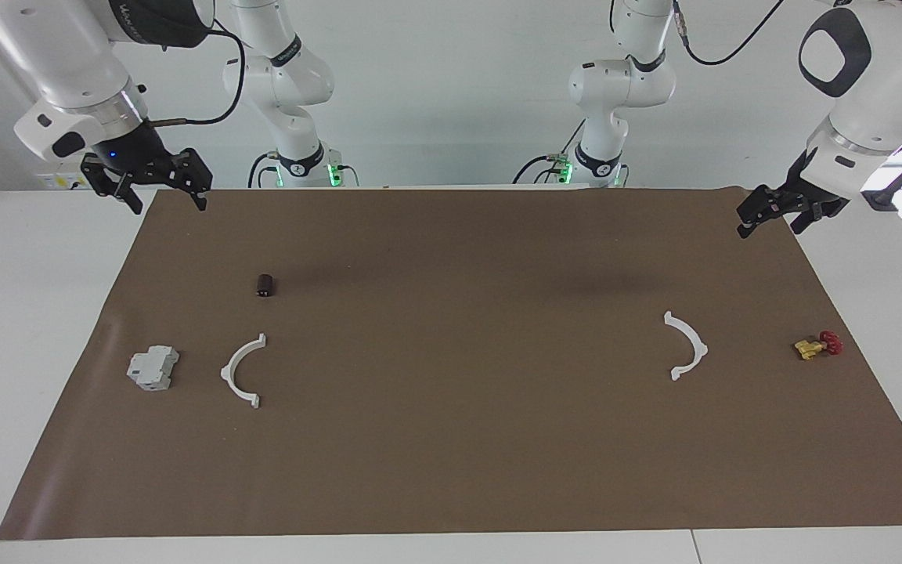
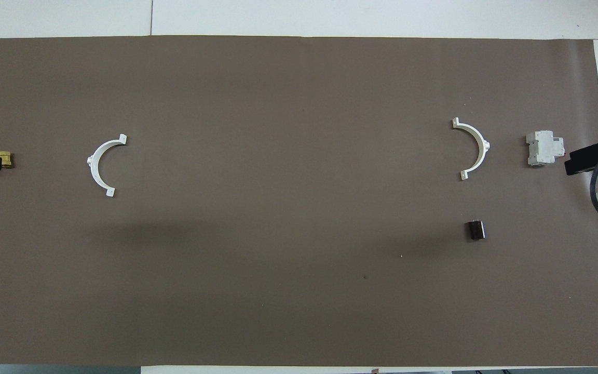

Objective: Assemble drain pipe with both arms

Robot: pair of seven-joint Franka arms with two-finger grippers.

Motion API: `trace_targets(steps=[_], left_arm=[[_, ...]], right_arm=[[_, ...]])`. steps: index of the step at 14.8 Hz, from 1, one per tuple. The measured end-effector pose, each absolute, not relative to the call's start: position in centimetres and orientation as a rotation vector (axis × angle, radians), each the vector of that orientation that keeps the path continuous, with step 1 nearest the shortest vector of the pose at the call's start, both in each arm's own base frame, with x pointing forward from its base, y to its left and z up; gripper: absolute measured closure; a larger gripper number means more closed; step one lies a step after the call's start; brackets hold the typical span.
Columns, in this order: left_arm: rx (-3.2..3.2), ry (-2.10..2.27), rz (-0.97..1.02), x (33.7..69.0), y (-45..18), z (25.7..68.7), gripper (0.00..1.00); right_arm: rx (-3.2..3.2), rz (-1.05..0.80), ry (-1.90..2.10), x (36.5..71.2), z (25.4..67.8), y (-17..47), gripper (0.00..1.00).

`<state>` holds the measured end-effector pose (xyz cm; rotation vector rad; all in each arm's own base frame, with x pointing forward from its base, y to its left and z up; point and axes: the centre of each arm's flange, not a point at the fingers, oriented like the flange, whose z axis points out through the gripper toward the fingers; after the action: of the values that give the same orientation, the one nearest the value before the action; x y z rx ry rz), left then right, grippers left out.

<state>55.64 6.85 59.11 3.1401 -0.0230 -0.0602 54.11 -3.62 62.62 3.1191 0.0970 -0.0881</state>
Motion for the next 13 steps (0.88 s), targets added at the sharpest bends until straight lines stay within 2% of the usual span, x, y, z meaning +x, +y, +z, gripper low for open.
trace_targets(steps=[4, 13], left_arm=[[3.136, -0.054, -0.061, 54.9, 10.2, 59.4, 0.00], [3.134, -0.091, -0.065, 54.9, 9.2, 59.5, 0.00]], right_arm=[[3.119, -0.088, 0.097, 54.1, 62.6, -3.6, 0.00], [3.119, -0.082, 0.097, 54.2, 62.5, -3.6, 0.00]])
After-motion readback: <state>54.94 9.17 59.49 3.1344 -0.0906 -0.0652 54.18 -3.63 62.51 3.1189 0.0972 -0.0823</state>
